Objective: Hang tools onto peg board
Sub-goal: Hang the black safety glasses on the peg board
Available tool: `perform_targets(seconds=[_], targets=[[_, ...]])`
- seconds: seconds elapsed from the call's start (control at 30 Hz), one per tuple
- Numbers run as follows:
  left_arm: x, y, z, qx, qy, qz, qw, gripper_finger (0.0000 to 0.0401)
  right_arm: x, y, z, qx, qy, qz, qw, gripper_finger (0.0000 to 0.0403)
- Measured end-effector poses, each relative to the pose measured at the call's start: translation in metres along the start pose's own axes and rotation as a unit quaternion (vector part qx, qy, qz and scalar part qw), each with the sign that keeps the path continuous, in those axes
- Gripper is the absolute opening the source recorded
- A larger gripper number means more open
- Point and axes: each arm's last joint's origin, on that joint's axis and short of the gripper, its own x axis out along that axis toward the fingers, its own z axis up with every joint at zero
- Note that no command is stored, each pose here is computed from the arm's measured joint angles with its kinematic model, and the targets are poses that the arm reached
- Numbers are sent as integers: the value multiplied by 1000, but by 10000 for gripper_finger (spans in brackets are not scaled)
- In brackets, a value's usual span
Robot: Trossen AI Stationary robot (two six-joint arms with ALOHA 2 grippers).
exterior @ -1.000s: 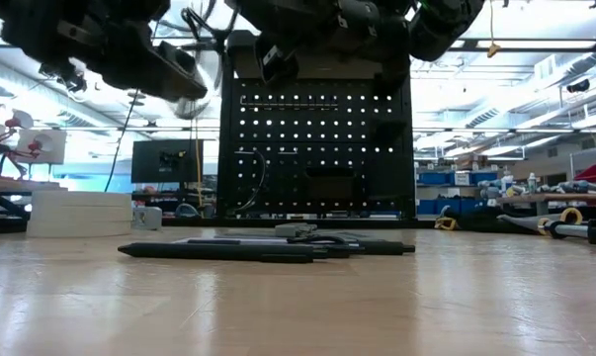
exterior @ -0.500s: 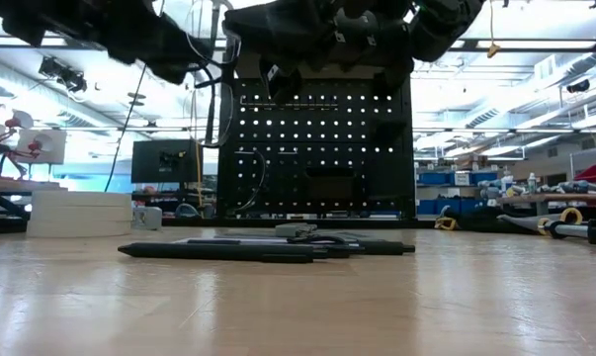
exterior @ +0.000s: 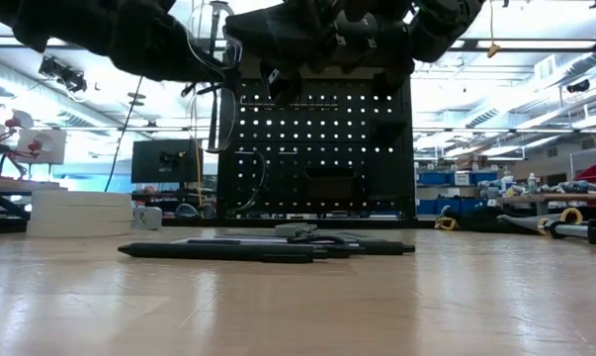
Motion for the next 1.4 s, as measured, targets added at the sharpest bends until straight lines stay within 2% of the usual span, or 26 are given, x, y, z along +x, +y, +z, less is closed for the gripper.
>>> perform_targets(seconds=[0.1, 0.33, 0.47, 0.63, 0.83, 1.0, 1.17, 1.4], targets=[[0, 1, 2, 7, -12, 7, 1000, 60, 0, 0, 0, 1, 0, 1, 1000, 32], [0, 0, -2, 31, 12, -1, 999, 60, 0, 0, 0, 3, 2, 0, 1000, 31], [-2, -3, 1, 51, 72, -19, 996, 60, 0, -1, -3, 14, 14, -11, 1000, 32], [-8, -1, 12, 70, 157, 6, 985, 60, -2, -6, -8, 27, 34, -43, 998, 33], [-12, 1, 15, 62, 199, 11, 978, 60, -4, -9, -8, 25, 35, -55, 998, 32], [-8, 3, 21, 32, 160, 21, 986, 54, -4, -9, -8, 23, 35, -59, 997, 33], [-4, 6, 23, 11, 144, 4, 989, 8, -4, -9, -8, 21, 34, -63, 997, 32], [9, 7, 25, 2, 117, -4, 993, 3, -3, -9, -8, 21, 34, -62, 997, 30]])
